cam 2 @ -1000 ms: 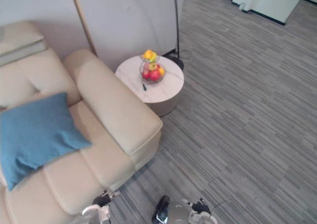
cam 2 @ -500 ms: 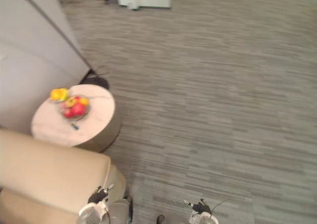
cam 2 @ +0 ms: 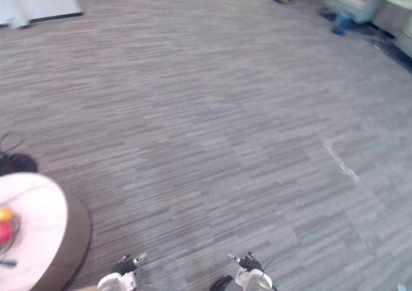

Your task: Pick up cushions and gather them together orderly.

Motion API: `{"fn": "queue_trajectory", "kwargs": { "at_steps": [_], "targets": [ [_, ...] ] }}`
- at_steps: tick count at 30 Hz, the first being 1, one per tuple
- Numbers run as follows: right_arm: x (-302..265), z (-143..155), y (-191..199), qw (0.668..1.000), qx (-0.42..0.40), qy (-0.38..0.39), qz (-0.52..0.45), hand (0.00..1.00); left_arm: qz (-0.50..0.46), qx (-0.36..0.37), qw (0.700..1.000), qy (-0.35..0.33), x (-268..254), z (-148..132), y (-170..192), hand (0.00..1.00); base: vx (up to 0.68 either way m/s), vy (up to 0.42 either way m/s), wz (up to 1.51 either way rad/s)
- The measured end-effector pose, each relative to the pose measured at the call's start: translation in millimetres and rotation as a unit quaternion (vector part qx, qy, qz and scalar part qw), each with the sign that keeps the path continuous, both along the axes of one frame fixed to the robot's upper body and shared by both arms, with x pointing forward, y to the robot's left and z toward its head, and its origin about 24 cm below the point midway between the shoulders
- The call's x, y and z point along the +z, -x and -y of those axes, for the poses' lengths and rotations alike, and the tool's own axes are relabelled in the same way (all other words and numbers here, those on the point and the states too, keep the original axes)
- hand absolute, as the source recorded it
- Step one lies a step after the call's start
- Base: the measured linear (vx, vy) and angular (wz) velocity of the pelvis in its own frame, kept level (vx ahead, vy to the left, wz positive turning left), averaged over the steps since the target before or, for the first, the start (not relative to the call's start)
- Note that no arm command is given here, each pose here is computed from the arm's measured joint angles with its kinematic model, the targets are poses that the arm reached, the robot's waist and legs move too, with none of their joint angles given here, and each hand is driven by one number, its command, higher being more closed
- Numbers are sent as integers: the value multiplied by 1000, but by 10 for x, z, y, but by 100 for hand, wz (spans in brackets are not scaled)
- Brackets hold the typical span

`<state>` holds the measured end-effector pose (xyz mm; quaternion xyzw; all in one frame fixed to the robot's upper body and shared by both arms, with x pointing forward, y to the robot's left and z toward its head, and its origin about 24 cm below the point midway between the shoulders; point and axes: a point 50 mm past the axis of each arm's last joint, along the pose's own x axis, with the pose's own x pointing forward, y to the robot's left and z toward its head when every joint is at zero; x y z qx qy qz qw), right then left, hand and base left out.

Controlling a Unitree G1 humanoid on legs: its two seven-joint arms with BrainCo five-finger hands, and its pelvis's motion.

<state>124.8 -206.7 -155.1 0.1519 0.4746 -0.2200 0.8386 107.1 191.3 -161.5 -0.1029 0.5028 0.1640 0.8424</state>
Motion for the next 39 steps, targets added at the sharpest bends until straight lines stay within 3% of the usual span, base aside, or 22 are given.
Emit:
{"fn": "queue_trajectory", "kwargs": {
  "at_steps": [3,10,14,26,33,39],
  "targets": [
    [-21,153,173,999,-30,11,-19,0,24,5,1000,12,35,87,-140,0,192,-227,-51],
    [-35,79,201,998,-69,-6,-15,0,66,25,997,8,122,46,-272,0,216,-54,-90],
    [-30,-44,159,997,-69,-18,-2,0,58,46,997,-1,106,-41,-151,0,414,124,-142],
    [14,22,75,998,-58,-9,17,0,30,-51,998,-5,70,110,-208,0,480,4,-39],
    [-4,181,216,996,-92,2,-3,0,38,-14,999,16,69,218,-231,0,563,-208,-36],
    [19,170,71,995,-102,-3,5,0,78,-61,995,-3,166,231,-399,0,453,-17,-84]
  ]
}}
